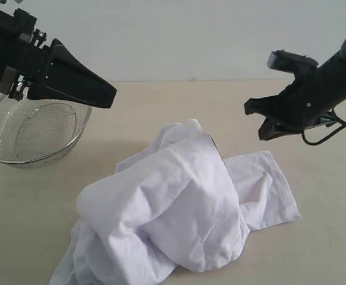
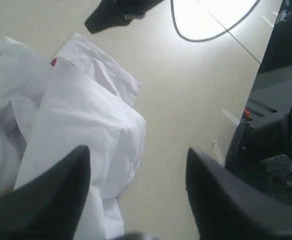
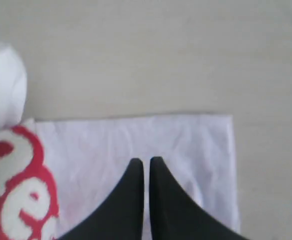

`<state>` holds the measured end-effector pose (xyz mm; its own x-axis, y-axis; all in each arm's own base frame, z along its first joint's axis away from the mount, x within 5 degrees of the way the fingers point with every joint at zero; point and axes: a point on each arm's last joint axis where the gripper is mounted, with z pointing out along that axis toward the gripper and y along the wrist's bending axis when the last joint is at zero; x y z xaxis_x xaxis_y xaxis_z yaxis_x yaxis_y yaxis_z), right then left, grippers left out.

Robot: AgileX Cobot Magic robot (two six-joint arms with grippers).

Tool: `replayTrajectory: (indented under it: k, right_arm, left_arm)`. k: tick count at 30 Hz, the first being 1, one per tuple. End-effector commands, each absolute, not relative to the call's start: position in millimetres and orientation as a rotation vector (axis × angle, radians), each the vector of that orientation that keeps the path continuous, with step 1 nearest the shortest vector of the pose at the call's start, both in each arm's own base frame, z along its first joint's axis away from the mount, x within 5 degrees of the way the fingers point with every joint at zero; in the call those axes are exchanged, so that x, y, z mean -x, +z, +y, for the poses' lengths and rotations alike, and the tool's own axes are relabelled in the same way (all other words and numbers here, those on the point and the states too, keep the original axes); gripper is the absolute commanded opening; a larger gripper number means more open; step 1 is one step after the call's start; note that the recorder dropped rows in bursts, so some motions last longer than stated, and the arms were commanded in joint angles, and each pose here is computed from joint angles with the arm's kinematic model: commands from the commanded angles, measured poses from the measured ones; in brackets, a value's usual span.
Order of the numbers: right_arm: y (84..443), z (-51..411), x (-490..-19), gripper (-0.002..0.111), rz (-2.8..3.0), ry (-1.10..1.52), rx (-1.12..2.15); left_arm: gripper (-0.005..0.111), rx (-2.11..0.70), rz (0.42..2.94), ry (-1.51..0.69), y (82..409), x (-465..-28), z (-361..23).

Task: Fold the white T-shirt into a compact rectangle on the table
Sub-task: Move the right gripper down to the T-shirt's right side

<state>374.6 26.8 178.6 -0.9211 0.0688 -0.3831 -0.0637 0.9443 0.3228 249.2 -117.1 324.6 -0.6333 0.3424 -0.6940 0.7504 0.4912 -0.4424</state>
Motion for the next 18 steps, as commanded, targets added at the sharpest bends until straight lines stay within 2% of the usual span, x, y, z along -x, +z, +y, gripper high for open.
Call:
replayTrajectory:
  k: [1, 7, 18]
  right_arm:
    - [159.9, 61.2, -350.6, 0.0, 2.786, 0.473, 0.106]
    - [143.1, 72.6, -348.1, 0.0, 2.818, 0.372, 0.12]
    - [82.4, 69.8, -371.0, 0.0, 2.889, 0.271, 0.089]
  left_arm:
    - [0.053, -0.894, 2.21, -1.06, 328.0, -246.6, -120.0]
    - [0.053, -0.889, 2.231, -1.089, 327.9, -244.5, -120.4]
    - [0.053, -0.881, 2.24, -1.109, 328.2, -243.5, -120.7]
